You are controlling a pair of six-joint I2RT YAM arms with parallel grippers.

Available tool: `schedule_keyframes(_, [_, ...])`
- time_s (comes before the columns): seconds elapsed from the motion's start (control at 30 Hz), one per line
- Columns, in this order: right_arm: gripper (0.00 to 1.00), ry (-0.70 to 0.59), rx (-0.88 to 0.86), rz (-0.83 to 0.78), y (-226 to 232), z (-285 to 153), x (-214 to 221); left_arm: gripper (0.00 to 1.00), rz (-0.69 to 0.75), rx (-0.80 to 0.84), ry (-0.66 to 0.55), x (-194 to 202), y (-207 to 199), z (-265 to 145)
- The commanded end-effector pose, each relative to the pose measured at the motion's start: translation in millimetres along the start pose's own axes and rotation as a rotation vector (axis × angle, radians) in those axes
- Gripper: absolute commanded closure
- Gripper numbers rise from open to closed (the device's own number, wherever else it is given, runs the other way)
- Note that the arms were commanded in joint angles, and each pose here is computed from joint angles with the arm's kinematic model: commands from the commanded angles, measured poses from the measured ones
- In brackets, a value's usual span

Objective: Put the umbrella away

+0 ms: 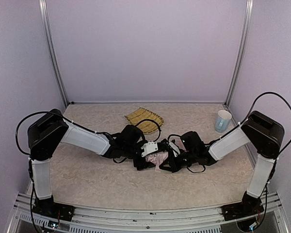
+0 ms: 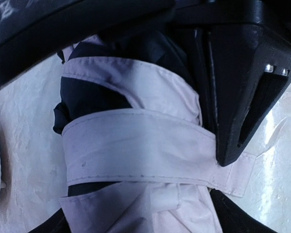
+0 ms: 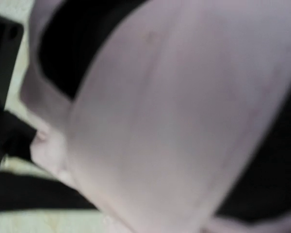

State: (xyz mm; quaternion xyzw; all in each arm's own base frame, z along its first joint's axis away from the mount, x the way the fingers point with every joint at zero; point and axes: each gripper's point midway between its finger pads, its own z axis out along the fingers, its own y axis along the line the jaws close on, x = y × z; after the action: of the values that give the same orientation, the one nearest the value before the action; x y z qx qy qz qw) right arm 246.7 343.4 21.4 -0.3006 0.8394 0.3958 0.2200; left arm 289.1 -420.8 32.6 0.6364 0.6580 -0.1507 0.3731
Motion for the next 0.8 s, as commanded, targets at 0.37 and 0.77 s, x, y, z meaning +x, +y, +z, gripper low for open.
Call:
schedule_keyframes(0.37, [1.0, 0.084, 0.042, 0.043, -14.1, 3.3, 24.4, 0.83, -0.171, 0.13, 0.128, 37.1, -2.3, 25.0])
schedule_keyframes(0.77, [1.0, -0.003, -0.014, -0.183, 27.0, -34.2, -35.7, 1.0, -0.588, -0.068, -0.048, 20.9, 55.6, -11.6])
